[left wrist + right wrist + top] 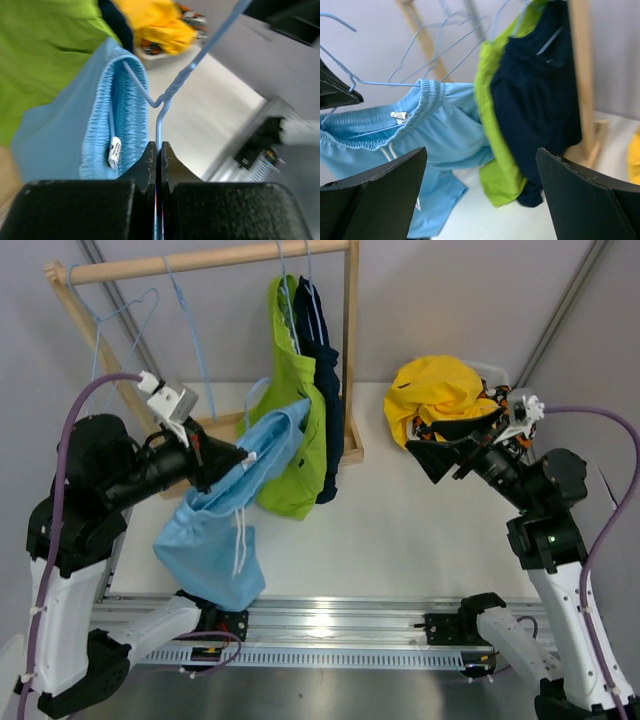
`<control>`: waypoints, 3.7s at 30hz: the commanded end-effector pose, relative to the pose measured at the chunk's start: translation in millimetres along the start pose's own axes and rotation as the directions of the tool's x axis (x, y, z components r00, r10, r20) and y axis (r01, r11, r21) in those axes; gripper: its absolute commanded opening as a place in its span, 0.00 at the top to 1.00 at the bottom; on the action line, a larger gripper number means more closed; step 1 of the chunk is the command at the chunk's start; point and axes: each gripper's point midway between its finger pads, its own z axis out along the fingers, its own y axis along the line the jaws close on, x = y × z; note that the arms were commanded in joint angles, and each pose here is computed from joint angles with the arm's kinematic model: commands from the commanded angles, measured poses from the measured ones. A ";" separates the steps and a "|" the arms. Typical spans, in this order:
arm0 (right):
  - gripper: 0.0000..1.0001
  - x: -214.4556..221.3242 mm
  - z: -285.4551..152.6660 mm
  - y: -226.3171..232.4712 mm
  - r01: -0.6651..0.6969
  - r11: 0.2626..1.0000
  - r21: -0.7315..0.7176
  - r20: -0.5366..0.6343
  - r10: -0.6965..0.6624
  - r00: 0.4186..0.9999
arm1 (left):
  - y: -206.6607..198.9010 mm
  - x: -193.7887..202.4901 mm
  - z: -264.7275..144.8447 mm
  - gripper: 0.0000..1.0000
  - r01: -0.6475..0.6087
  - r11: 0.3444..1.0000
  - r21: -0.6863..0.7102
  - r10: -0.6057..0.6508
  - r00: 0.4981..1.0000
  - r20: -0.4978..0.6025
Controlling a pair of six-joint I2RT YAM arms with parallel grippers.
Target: Remove the shorts from the hanger
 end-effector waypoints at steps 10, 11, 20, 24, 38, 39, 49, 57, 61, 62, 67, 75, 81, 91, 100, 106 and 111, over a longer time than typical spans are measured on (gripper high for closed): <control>0.00 5.5 25.4 97.4 0.122 0.934 -0.336 -0.175 -0.189 0.966 | -158.2 -57.0 -140.9 1.00 -0.288 0.703 0.650 0.012 0.919 0.395; 0.01 2.6 26.1 97.9 0.132 0.935 -0.330 -0.161 -0.194 0.968 | -161.3 -63.0 -146.8 1.00 -0.290 0.699 0.654 0.004 0.915 0.403; 0.00 -0.6 25.1 98.6 0.134 0.938 -0.319 -0.126 -0.182 0.975 | -158.6 -70.2 -152.6 1.00 -0.300 0.731 0.613 -0.004 0.896 0.443; 1.00 -3.0 22.4 97.4 0.146 0.940 -0.309 -0.099 -0.184 0.978 | -150.7 -71.8 -144.5 1.00 -0.289 0.764 0.576 -0.003 0.892 0.452; 1.00 -103.1 -3.6 -10.4 0.179 0.916 0.359 0.168 -0.252 0.953 | -86.2 -50.5 -85.9 1.00 -0.131 0.941 0.312 0.029 0.949 0.313; 1.00 -104.9 -5.5 -18.7 0.159 0.906 0.393 0.174 -0.243 0.954 | -84.9 -47.9 -86.3 1.00 -0.128 0.943 0.306 0.029 0.951 0.309; 1.00 -81.2 -16.8 -90.8 0.000 0.812 0.584 0.148 -0.107 0.983 | -75.7 -37.8 -86.4 1.00 -0.118 0.959 0.259 0.034 0.952 0.306; 1.00 -13.0 7.8 9.0 0.028 0.999 -0.021 0.016 -0.027 0.999 | -53.9 -72.1 -72.7 1.00 -0.075 0.986 0.150 0.003 0.903 0.431; 1.00 19.1 10.6 83.4 -0.007 0.957 -0.291 -0.123 -0.031 0.992 | -32.7 -98.2 -47.6 1.00 -0.037 0.996 0.077 -0.008 0.857 0.515; 1.00 20.6 12.7 90.5 0.055 0.951 -0.305 -0.121 -0.096 0.988 | -23.5 -100.9 -36.4 1.00 -0.013 0.999 0.045 -0.012 0.863 0.506; 1.00 -34.6 23.6 106.5 0.171 0.966 -0.192 -0.025 -0.179 0.984 | 30.8 -86.6 16.1 1.00 0.121 0.975 -0.184 -0.054 0.940 0.336; 1.00 -212.0 64.5 46.7 0.329 0.875 0.355 0.241 -0.426 0.872 | 73.1 -23.1 6.1 1.00 0.105 0.904 -0.416 -0.042 0.987 0.156; 1.00 -297.0 84.6 -26.7 0.286 0.756 0.589 0.349 -0.557 0.753 | 89.9 -16.0 -4.5 1.00 0.085 0.857 -0.509 -0.016 0.990 0.137; 1.00 -290.8 93.7 -196.9 0.198 0.599 0.776 0.305 -0.631 0.713 | 115.4 -31.4 42.9 1.00 0.047 0.820 -0.570 0.017 0.994 0.105; 0.67 -63.5 107.0 -330.7 0.049 0.651 0.758 0.076 -0.162 0.984 | 166.6 -109.1 88.4 1.00 0.079 0.746 -0.661 0.060 0.981 0.184; 0.02 59.3 59.4 -302.0 -0.081 0.736 0.672 0.050 0.065 0.997 | 201.6 -150.3 98.0 1.00 0.064 0.662 -0.747 0.135 0.970 0.202; 0.02 114.2 41.5 -246.4 -0.075 0.794 0.604 -0.047 0.130 0.990 | 230.7 -145.6 96.2 1.00 0.094 0.643 -0.760 0.112 0.970 0.215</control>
